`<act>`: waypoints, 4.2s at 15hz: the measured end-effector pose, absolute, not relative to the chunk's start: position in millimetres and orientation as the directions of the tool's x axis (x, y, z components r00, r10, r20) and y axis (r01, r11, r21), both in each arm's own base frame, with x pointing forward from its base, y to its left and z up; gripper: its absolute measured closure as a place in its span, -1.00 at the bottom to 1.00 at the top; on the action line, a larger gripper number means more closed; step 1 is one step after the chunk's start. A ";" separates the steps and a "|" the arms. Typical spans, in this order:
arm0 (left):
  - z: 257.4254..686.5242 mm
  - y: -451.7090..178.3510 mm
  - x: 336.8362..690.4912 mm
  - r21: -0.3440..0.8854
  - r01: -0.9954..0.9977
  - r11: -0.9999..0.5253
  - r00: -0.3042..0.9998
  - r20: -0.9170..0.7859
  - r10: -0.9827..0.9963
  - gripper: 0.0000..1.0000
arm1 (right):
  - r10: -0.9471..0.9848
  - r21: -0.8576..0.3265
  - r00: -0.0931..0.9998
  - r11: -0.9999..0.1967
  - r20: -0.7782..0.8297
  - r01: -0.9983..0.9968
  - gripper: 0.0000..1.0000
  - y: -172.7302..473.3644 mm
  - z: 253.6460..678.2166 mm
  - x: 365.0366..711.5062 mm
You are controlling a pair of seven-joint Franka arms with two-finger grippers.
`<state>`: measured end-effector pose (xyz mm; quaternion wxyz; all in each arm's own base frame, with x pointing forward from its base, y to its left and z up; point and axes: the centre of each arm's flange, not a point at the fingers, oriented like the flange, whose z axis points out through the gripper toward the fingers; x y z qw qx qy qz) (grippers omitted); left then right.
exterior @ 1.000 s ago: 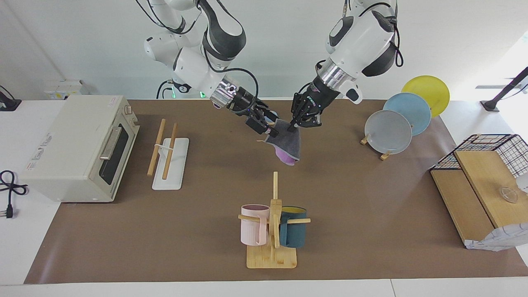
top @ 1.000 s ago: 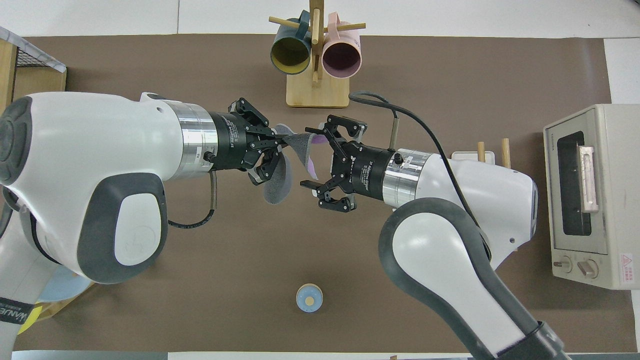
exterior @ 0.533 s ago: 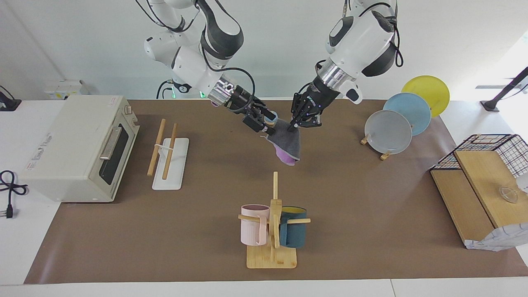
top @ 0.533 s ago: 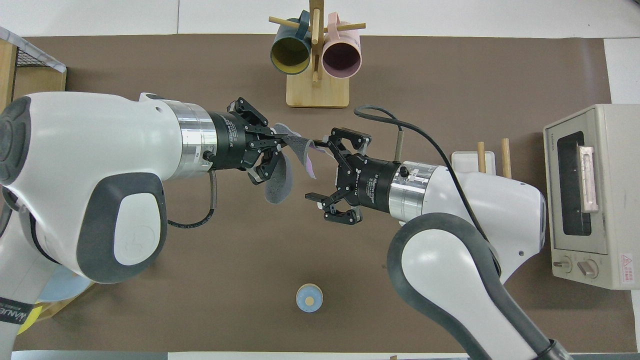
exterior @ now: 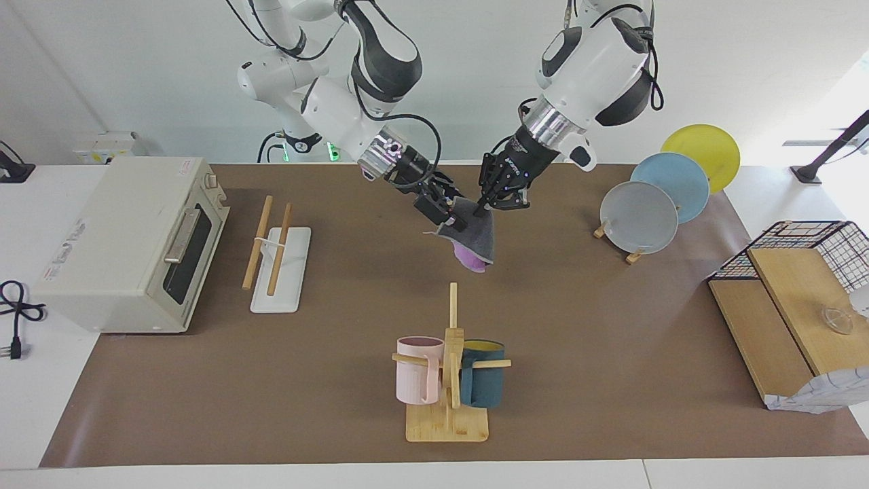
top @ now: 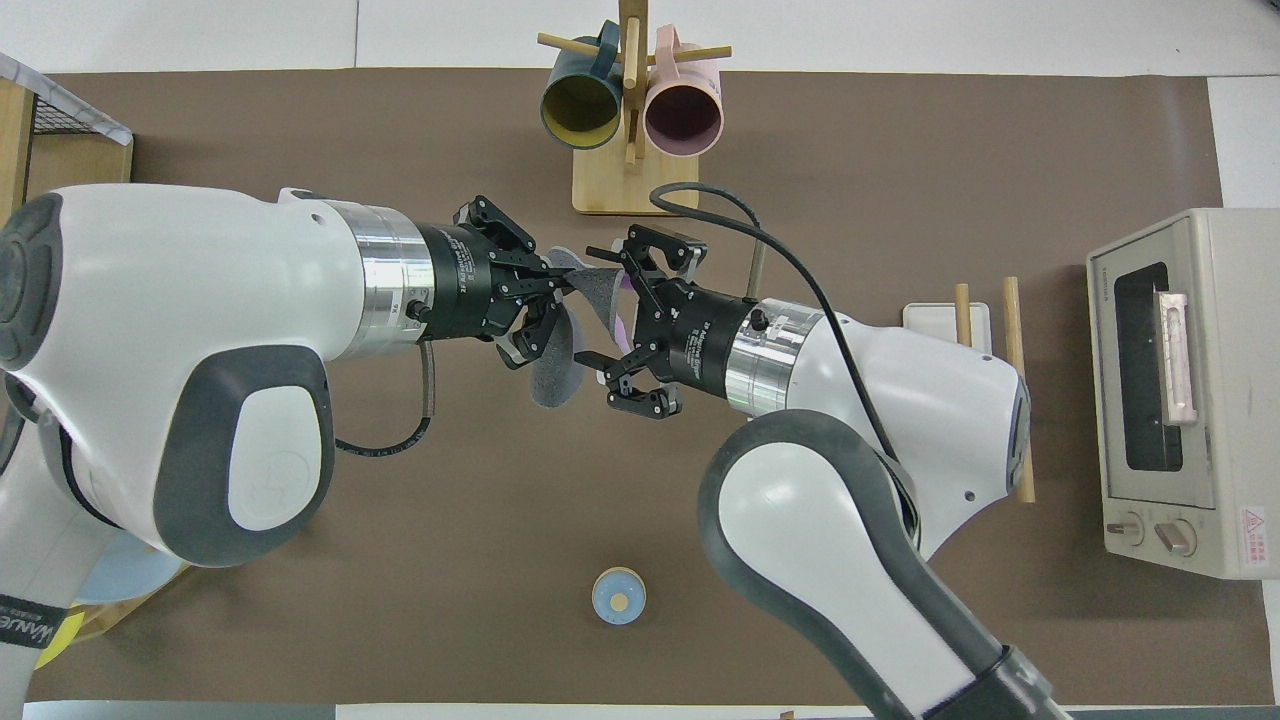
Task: Fold towel and hang on rack
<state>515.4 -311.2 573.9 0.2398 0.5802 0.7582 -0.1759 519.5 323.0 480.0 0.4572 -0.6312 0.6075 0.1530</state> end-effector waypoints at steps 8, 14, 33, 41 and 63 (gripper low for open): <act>573.3 -311.1 515.3 0.010 0.964 0.266 -0.214 -0.567 0.795 0.96 | -0.637 -0.435 0.258 0.137 -0.727 -0.890 0.50 323.9 481.7 528.1; 568.4 -316.2 510.4 -0.001 0.967 0.255 -0.212 -0.562 0.800 0.96 | -0.651 -0.581 0.609 -0.303 -0.453 -0.756 0.93 321.8 506.7 541.0; 551.6 -179.0 551.8 0.258 0.928 -0.271 0.359 -0.412 0.838 -1.00 | -0.062 -0.229 0.995 -0.970 -0.075 -0.078 0.93 86.7 511.0 523.4; 541.2 -113.1 557.7 0.246 0.592 -0.767 0.802 -0.088 0.591 -1.00 | 0.019 -0.130 0.999 -0.991 -0.041 0.014 0.93 24.3 460.2 490.2; 601.6 -72.6 565.2 0.012 0.011 -1.000 0.998 -0.066 0.010 -1.00 | 0.103 -0.090 0.994 -0.991 -0.044 0.099 0.93 -57.5 428.9 477.4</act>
